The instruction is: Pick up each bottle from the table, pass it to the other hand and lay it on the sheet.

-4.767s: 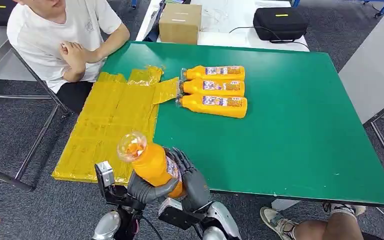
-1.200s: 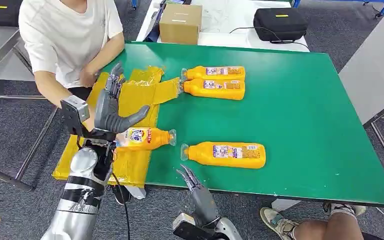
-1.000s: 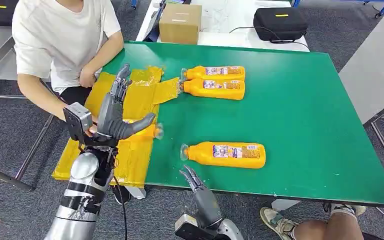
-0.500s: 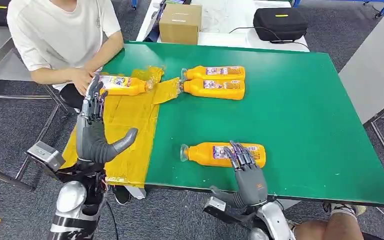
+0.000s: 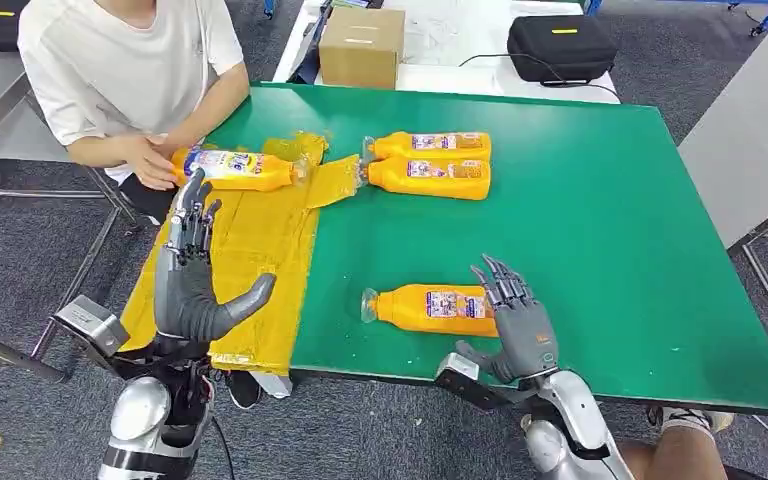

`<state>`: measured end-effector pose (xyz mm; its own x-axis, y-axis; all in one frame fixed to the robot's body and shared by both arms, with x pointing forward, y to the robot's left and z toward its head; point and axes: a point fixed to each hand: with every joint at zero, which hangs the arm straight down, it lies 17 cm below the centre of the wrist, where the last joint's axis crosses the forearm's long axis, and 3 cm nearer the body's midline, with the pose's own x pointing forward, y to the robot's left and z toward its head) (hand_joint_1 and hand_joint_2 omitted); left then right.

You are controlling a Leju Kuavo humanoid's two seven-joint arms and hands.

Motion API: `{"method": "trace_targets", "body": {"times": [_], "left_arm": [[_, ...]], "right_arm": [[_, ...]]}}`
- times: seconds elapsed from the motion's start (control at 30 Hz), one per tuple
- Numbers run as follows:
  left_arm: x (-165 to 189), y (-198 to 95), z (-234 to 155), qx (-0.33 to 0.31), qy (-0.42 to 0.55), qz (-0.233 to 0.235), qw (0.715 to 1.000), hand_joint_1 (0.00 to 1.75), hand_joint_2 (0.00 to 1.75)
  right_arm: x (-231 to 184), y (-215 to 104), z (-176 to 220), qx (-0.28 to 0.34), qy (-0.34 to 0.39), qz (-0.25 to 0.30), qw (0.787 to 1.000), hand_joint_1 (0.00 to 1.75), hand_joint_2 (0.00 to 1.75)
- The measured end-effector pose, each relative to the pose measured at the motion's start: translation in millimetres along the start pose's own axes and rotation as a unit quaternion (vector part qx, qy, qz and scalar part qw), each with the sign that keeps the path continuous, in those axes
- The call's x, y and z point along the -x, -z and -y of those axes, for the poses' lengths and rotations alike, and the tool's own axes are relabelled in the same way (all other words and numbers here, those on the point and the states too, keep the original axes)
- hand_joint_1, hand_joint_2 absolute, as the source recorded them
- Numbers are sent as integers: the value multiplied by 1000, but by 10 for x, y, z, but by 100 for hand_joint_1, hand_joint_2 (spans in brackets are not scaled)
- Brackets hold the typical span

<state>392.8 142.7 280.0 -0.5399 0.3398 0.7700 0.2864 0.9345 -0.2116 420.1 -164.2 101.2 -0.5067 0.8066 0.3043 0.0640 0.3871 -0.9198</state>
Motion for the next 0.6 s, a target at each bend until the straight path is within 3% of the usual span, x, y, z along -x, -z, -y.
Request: {"method": "trace_targets", "body": {"times": [0.6], "left_arm": [[121, -33, 72, 13, -9, -20, 1000, 0, 175]], "right_arm": [[675, 206, -361, -102, -11, -70, 992, 0, 175]]}}
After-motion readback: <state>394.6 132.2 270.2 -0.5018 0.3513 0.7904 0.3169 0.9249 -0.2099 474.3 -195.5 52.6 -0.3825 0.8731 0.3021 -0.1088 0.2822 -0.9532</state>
